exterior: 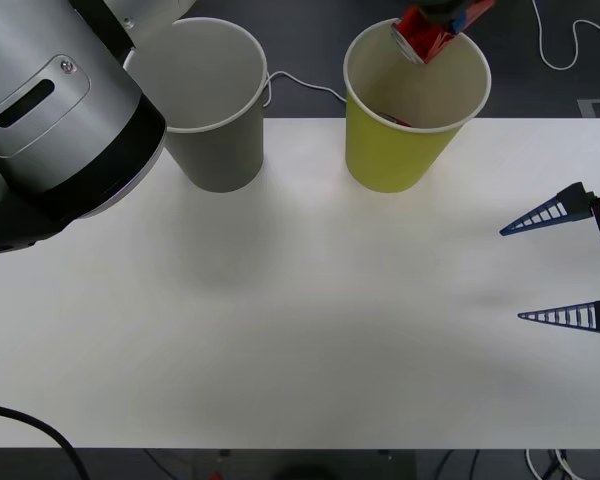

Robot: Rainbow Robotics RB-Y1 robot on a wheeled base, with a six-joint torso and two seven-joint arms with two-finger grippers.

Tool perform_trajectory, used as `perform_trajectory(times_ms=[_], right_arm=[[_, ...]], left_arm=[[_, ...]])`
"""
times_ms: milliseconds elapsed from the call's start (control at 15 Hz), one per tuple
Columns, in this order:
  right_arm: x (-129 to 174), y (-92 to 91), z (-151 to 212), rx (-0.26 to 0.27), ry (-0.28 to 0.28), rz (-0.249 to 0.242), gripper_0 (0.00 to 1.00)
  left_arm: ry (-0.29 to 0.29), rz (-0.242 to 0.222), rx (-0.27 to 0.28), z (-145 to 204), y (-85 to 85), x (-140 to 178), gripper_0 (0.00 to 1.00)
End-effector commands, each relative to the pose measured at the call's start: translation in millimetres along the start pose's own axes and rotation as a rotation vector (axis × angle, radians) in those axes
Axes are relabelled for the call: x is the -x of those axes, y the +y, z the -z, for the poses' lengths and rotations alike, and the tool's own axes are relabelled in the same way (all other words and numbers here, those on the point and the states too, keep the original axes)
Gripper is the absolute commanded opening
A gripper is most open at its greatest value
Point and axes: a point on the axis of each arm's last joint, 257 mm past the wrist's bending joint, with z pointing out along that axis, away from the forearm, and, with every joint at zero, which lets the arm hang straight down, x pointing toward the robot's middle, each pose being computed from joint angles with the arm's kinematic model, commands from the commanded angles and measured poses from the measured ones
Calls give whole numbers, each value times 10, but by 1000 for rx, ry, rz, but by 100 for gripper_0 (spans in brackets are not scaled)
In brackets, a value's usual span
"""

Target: Put the can into the green bin and the plastic bottle into the gray bin

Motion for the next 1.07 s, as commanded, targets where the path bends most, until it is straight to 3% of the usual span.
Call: perform_trajectory(times_ms=[67,133,200,267,333,600,1000,1067], right_arm=[[0,0,0,0,0,0,100],[0,0,0,0,0,0,100],[0,0,0,0,0,0,100],[0,0,0,0,0,0,100],[0,0,0,0,0,0,100],[0,0,0,0,0,0,100],[0,0,0,0,0,0,100],[0,0,0,0,0,0,100]], left_arm=[[-3,-9,0,-15,-3,2,2],[-4,-11,2,-6,7,7,5],[-4,-26,2,-6,7,7,21],[-4,-37,0,-11,3,1,78],[-5,-54,-1,-6,0,9,100],[6,-52,-24,29,23,-54,100],[16,-18,-136,514,374,-351,100],[25,-29,-148,611,397,-411,100]])
